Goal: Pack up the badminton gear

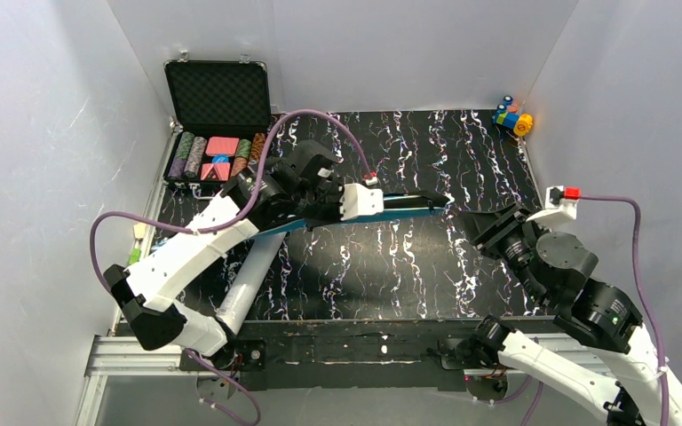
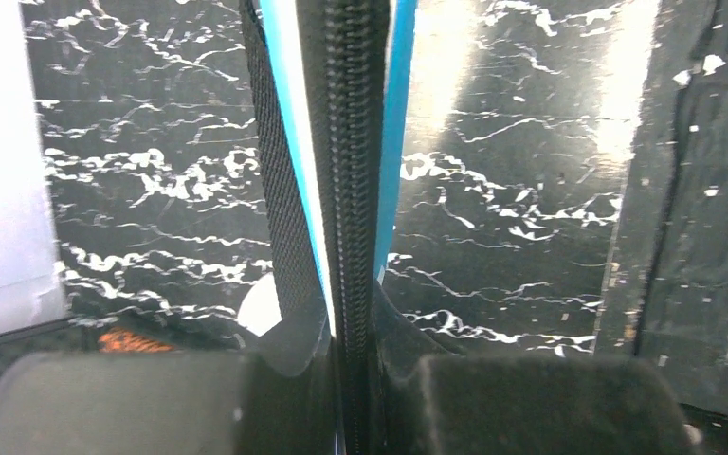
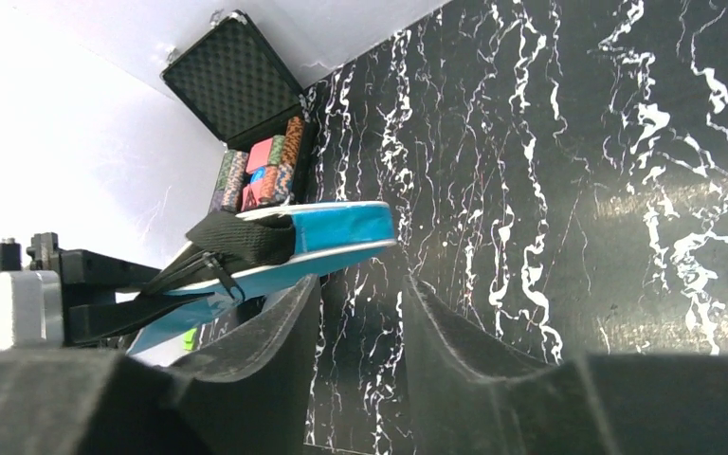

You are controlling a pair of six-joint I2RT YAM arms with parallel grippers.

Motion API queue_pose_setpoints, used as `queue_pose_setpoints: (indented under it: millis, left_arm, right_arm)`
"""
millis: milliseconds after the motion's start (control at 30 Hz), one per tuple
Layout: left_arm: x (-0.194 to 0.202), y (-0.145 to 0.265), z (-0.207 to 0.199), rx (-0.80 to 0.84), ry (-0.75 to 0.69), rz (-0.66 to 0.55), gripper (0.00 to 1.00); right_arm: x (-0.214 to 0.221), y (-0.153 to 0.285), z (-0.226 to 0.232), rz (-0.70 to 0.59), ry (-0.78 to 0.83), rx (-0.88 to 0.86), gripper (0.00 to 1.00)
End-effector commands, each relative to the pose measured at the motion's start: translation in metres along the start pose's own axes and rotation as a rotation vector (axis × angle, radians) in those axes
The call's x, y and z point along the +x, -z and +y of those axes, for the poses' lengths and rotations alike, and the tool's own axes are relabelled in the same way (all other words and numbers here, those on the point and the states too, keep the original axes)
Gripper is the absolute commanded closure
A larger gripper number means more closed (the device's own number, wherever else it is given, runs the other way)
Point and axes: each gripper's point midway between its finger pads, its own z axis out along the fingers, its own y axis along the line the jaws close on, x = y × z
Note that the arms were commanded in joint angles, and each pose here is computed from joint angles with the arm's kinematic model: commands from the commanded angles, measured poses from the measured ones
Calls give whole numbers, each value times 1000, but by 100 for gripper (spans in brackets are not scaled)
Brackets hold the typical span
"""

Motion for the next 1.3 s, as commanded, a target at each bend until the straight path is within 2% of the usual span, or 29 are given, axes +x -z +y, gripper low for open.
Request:
queue_pose_setpoints:
  millis: [0, 133, 300, 400, 533, 667, 833, 967, 1000, 1100, 1133, 1167, 1200, 1267]
  left_arm:
    - [-40, 25, 40, -229, -168, -48, 100]
    - [-79, 18, 61, -340, -282, -74, 100]
    - [-125, -10, 83, -494, -502, -58, 100]
    - [-137, -40, 81, -502, -616, -14, 100]
    - [-120, -97, 58, -427, -682, 80, 100]
    - [-68, -171, 19, -326, -747, 222, 100]
    - [-33, -220, -5, -248, -636, 307, 99]
    - [-23, -234, -21, -175, -533, 322, 81]
    - [-19, -236, -26, -157, -506, 327, 73]
    - [-9, -240, -42, -95, -430, 336, 41]
    - [-6, -240, -47, -75, -395, 334, 27]
    - [-6, -237, -52, -53, -362, 330, 8]
    - [-5, -233, -55, -34, -329, 323, 2]
    - [-10, -222, -57, -4, -262, 296, 2]
  right_arm:
    - [-27, 10, 2, -59, -3, 27, 52]
    - [-48, 31, -7, -125, -61, 29, 50]
    - [-69, 63, -20, -188, -123, -1, 49]
    - [-73, 74, -30, -197, -135, 5, 48]
    - [-73, 82, -39, -199, -142, 15, 48]
    - [-65, 81, -43, -174, -135, 32, 47]
    - [-58, 78, -49, -155, -136, 50, 46]
    - [-53, 76, -51, -144, -129, 57, 45]
    - [-52, 75, -52, -141, -128, 61, 45]
    - [-44, 69, -52, -118, -117, 75, 43]
    - [-42, 67, -53, -110, -111, 83, 42]
    - [-39, 65, -53, -103, -104, 89, 40]
    - [-36, 62, -53, -94, -93, 99, 37]
    - [-32, 56, -53, -78, -67, 120, 33]
